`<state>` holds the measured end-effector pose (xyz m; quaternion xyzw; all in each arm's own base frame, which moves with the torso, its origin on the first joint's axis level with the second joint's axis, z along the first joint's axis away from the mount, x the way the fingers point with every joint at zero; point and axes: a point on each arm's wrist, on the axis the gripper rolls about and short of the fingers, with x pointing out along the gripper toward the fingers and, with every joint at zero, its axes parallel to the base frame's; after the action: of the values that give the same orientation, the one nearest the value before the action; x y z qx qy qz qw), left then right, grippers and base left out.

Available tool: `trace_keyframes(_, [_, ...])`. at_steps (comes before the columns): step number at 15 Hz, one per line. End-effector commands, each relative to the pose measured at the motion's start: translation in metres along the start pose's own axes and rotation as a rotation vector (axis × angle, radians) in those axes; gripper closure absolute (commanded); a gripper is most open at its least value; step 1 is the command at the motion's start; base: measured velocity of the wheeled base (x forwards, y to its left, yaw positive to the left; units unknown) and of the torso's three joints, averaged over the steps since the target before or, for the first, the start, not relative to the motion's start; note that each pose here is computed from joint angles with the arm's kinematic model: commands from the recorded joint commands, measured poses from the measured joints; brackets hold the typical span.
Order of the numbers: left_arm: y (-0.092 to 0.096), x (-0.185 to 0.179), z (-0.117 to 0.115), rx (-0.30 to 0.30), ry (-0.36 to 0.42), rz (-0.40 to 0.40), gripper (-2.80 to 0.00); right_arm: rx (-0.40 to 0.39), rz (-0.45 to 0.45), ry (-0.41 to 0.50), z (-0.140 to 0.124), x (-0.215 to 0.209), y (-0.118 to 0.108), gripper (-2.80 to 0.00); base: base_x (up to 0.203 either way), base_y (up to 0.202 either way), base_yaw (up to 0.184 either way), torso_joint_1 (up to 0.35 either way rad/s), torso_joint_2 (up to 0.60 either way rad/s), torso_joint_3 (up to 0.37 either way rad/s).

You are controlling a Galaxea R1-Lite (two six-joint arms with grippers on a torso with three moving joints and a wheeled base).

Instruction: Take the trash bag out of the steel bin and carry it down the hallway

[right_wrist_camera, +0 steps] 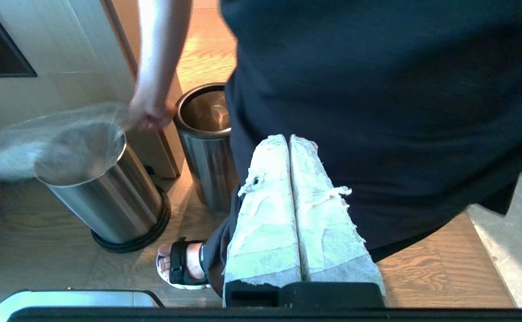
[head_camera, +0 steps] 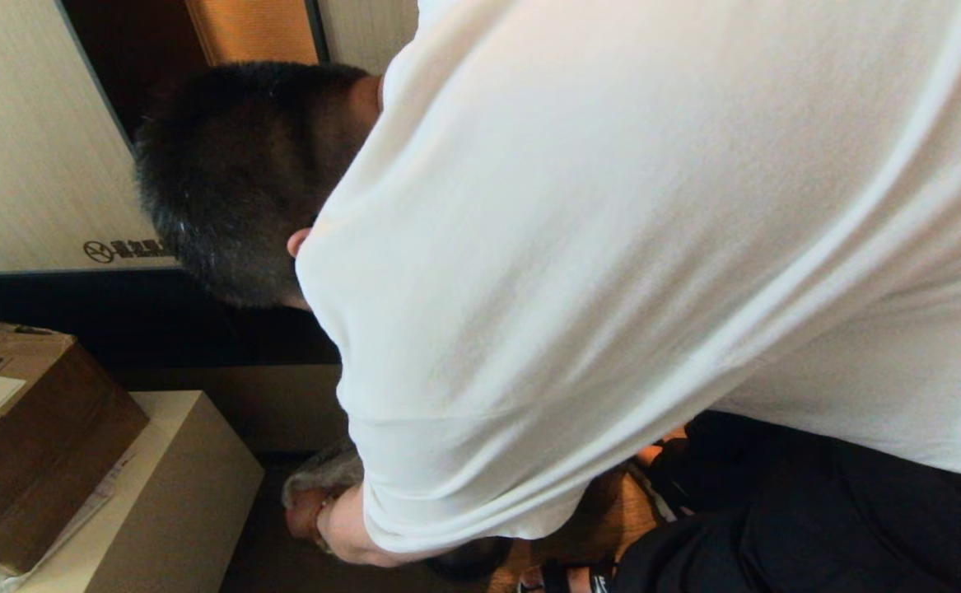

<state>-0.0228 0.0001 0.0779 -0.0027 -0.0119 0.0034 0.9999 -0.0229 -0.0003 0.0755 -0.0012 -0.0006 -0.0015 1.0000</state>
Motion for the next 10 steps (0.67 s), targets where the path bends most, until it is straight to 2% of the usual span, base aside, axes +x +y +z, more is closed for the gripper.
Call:
trace_keyframes(1, [0.0, 0.0008, -0.0034, 0.001, 0.012, 0.001, 0.0, -0.001, 0.0, 0.0, 0.0001, 0.0001, 0.0, 0.0, 0.0, 0.0, 0.0, 0.0, 0.0, 0.0])
trace_keyframes(10, [0.0, 0.0008, -0.0034, 0.001, 0.012, 0.001, 0.0, -0.001, 0.0, 0.0, 0.0001, 0.0001, 0.0, 0.0, 0.0, 0.0, 0.0, 0.0, 0.0, 0.0])
